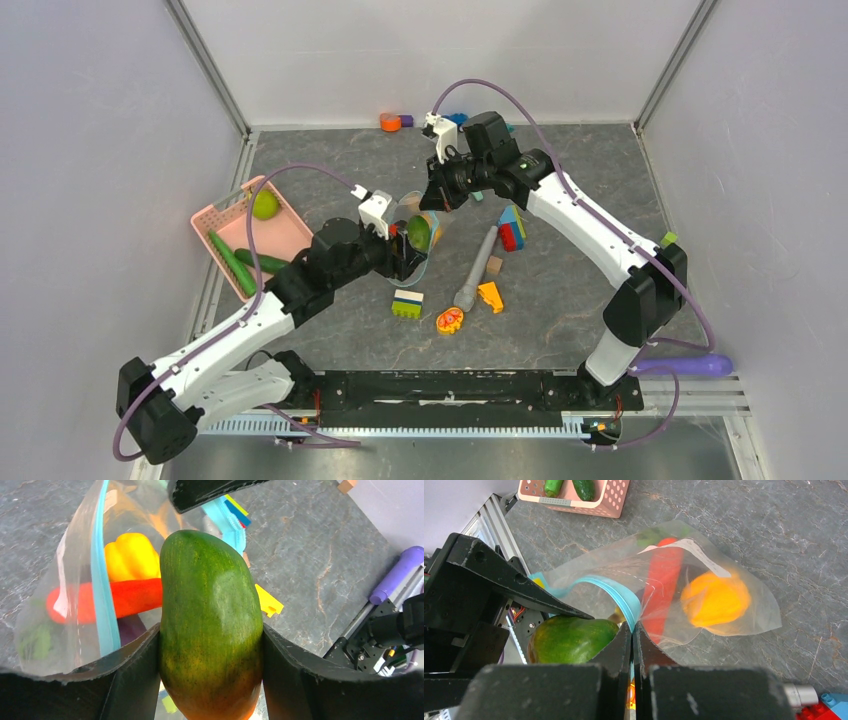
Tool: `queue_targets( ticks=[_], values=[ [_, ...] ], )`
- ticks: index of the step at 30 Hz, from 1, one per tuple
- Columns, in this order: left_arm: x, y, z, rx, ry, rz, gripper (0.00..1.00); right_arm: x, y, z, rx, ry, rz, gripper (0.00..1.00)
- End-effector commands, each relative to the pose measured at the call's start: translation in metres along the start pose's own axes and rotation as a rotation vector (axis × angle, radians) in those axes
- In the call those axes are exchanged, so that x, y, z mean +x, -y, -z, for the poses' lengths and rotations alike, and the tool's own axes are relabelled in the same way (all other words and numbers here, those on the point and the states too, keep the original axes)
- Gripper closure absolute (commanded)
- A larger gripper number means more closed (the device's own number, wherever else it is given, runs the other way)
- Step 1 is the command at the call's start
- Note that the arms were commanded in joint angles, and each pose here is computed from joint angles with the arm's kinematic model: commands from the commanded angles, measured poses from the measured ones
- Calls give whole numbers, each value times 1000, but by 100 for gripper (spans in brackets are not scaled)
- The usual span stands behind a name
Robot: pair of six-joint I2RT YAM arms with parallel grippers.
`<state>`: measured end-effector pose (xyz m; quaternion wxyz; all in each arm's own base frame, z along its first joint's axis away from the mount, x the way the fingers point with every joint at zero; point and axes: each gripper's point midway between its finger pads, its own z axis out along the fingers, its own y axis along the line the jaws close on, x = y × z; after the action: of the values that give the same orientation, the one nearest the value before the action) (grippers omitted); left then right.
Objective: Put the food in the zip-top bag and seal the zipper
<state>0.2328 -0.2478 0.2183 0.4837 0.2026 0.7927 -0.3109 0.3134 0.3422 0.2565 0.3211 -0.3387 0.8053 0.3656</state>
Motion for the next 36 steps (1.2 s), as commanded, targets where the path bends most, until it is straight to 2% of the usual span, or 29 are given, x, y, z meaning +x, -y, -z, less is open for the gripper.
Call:
queue_targets(
  ticks=[1, 4, 7, 9, 10, 11, 12, 14, 15, 16, 17, 18, 23, 31, 33, 36],
  values=[
    [-3, -8, 6, -52, 47, 17, 72, -19, -14, 16, -19, 71, 58, 100],
    [3, -22, 5, -125, 43, 49, 72, -19, -14, 16, -20, 71, 58, 100],
    [2, -51, 7, -307, 60, 123, 71, -19, -15, 16, -23, 72, 56, 100],
    [1, -73, 10, -449, 84, 170, 64, -18, -15, 14, -30, 70, 51, 100],
    [-1, -80, 9, -496, 91, 189, 64, -18, -17, 13, -35, 72, 52, 100],
    [0, -82, 8, -515, 86, 199, 62, -18, -17, 12, -39, 69, 49, 100],
    [-1, -83, 5, -524, 88, 212, 56, -17, -18, 12, -47, 68, 48, 100],
    [-3, -86, 3, -551, 100, 239, 54, -16, -22, 11, -68, 64, 49, 100],
    [-3, -88, 2, -566, 109, 256, 48, -16, -23, 12, -73, 63, 50, 100],
    [-4, -89, 2, -574, 116, 268, 36, -16, -24, 12, -75, 64, 53, 100],
    [-3, -90, 2, -580, 121, 278, 7, -16, -24, 12, -74, 65, 55, 100],
    [-4, -89, 1, -575, 128, 283, 1, -17, -25, 13, -75, 66, 59, 100],
    [-1, -80, -2, -529, 100, 292, 0, -17, -26, 14, -72, 70, 65, 100],
    [-15, -43, 9, -329, 100, 308, 0, -18, -26, 17, -64, 76, 74, 100],
    [-19, -44, 23, -344, 111, 308, 0, -20, -25, 18, -56, 81, 77, 100],
    [-20, -63, 53, -464, 159, 334, 0, -20, -24, 19, -43, 84, 83, 100]
  ],
)
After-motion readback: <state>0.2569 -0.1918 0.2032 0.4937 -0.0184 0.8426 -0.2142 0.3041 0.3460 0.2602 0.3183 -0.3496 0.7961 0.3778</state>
